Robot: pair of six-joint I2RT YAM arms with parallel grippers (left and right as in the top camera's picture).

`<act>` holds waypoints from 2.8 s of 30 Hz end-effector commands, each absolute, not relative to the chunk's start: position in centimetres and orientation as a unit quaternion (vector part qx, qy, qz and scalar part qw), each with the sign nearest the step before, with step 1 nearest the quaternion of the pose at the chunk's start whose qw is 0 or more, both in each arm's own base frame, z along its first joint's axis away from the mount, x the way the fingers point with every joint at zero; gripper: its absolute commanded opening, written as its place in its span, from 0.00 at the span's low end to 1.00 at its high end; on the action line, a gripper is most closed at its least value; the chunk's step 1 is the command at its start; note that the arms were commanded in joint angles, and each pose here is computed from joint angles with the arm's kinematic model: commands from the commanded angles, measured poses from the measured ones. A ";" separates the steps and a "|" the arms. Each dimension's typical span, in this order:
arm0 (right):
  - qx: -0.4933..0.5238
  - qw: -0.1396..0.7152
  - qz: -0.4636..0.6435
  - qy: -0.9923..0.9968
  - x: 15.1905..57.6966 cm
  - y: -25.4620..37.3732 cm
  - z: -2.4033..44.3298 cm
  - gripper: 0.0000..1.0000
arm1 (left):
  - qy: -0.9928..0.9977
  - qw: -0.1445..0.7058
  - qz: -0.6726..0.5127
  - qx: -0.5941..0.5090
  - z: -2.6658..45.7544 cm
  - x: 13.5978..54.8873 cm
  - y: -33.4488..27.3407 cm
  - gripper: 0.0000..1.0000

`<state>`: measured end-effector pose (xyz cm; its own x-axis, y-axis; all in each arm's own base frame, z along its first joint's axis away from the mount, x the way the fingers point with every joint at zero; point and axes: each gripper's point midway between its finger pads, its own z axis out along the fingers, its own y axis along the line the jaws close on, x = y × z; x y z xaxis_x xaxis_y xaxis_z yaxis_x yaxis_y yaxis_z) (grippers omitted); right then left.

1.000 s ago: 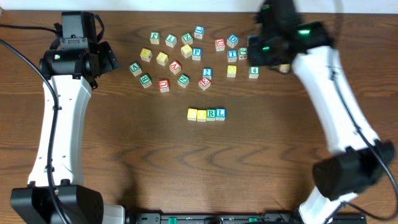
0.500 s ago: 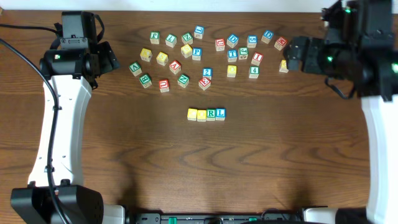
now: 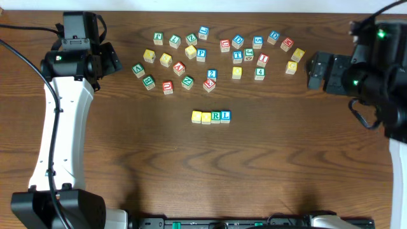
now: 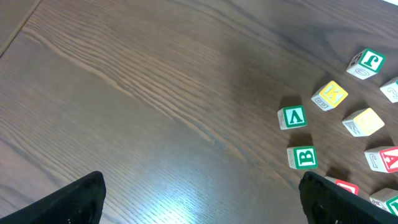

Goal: Spell out CORL

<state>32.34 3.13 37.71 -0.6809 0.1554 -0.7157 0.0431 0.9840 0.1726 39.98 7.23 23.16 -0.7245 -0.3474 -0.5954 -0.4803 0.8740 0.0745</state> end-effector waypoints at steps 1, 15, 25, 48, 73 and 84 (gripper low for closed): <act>0.024 0.432 0.045 0.900 32.0 2.5 36.2 0.99 | 0.918 0.306 0.119 -0.225 24.2 39.9 7.6 0.98; 0.039 0.654 0.054 0.754 25.4 0.7 24.0 0.99 | 0.918 0.306 0.119 -0.225 24.2 39.9 7.6 0.98; 0.035 0.710 0.060 0.701 24.7 0.8 18.4 0.99 | 0.918 0.306 0.119 -0.225 24.2 39.9 7.6 0.98; 0.033 0.677 0.060 0.732 24.6 0.9 15.6 0.99 | 0.918 0.306 0.119 -0.225 24.2 39.9 7.6 0.98; 0.033 0.677 0.060 0.732 24.6 1.0 15.6 0.99 | 0.896 0.397 0.081 -0.183 28.2 38.3 6.3 0.98; 0.033 0.677 0.060 0.732 24.6 1.0 15.6 0.99 | 0.779 0.612 0.057 -0.122 26.4 30.0 4.8 0.98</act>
<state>24.63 1.04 15.71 -0.0802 0.1408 -0.9868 -0.0342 0.9890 0.1439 32.43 5.03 28.96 -0.2467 -0.1708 -0.9539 -0.2862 0.9533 -0.0966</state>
